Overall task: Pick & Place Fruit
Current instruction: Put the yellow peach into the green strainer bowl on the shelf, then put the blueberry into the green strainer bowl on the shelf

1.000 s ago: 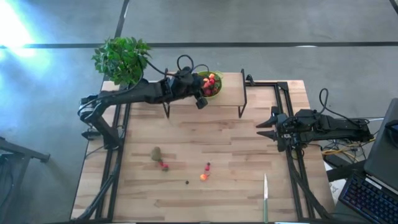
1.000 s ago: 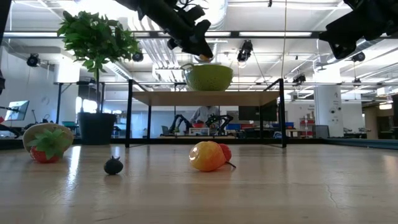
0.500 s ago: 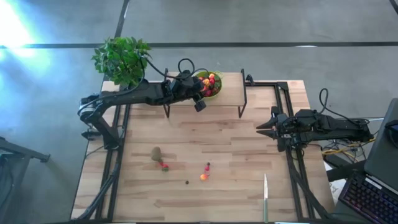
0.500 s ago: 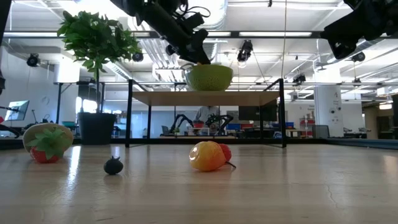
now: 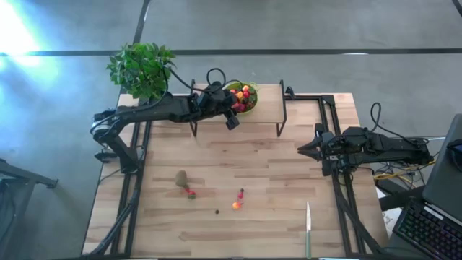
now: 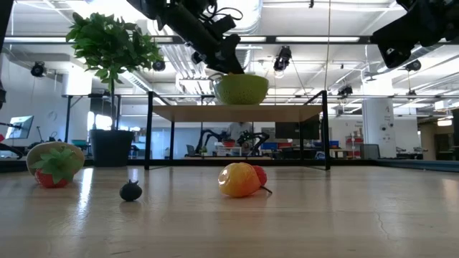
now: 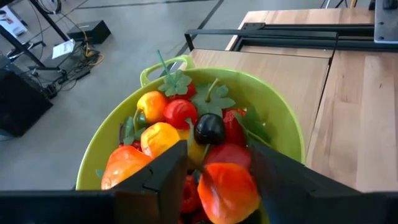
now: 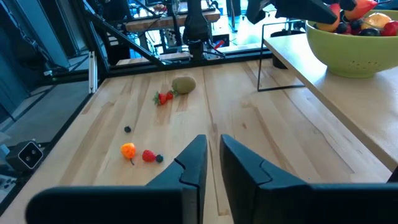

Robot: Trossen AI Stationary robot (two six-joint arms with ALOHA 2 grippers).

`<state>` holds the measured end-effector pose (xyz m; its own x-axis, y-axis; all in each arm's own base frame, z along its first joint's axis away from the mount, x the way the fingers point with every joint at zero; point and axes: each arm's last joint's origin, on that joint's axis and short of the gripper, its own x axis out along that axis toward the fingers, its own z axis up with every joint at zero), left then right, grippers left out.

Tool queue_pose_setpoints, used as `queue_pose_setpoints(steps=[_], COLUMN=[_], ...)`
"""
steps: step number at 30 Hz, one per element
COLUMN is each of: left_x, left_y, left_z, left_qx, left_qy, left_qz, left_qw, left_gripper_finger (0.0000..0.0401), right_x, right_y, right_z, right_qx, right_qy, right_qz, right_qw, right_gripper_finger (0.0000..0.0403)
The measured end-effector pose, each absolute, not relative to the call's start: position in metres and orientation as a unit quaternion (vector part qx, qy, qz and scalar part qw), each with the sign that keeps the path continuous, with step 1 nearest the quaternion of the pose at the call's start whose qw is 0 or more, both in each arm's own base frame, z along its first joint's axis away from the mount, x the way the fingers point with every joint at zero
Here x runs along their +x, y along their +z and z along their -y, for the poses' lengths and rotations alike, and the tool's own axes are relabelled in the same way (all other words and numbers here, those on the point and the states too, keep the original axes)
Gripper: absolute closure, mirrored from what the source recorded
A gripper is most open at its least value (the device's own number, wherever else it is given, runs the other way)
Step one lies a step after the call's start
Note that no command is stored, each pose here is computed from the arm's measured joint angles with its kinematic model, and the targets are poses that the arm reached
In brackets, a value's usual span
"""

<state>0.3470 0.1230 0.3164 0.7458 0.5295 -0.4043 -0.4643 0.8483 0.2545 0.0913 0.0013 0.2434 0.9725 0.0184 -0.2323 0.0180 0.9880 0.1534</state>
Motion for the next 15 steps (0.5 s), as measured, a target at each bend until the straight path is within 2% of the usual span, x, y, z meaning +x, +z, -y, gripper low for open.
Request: queue_pose_setpoints(steps=[5,15], left_x=[0.347,0.344], left_y=[0.320,0.371], left_z=[-0.123,-0.105], left_qx=[0.080,0.105], left_qy=[0.264,0.233], left_qz=[-0.241,-0.271], left_qw=[0.931,0.928], left_gripper_finger=[0.0194,0.0192], right_x=[0.091,0.091], right_y=[0.243,0.243], right_z=[-0.001,-0.001], right_qx=[0.077,0.077], right_qy=[0.000,0.000], right_qz=[-0.117,-0.117], right_qw=[0.990,0.990], right_gripper_finger=[0.0349,0.0315])
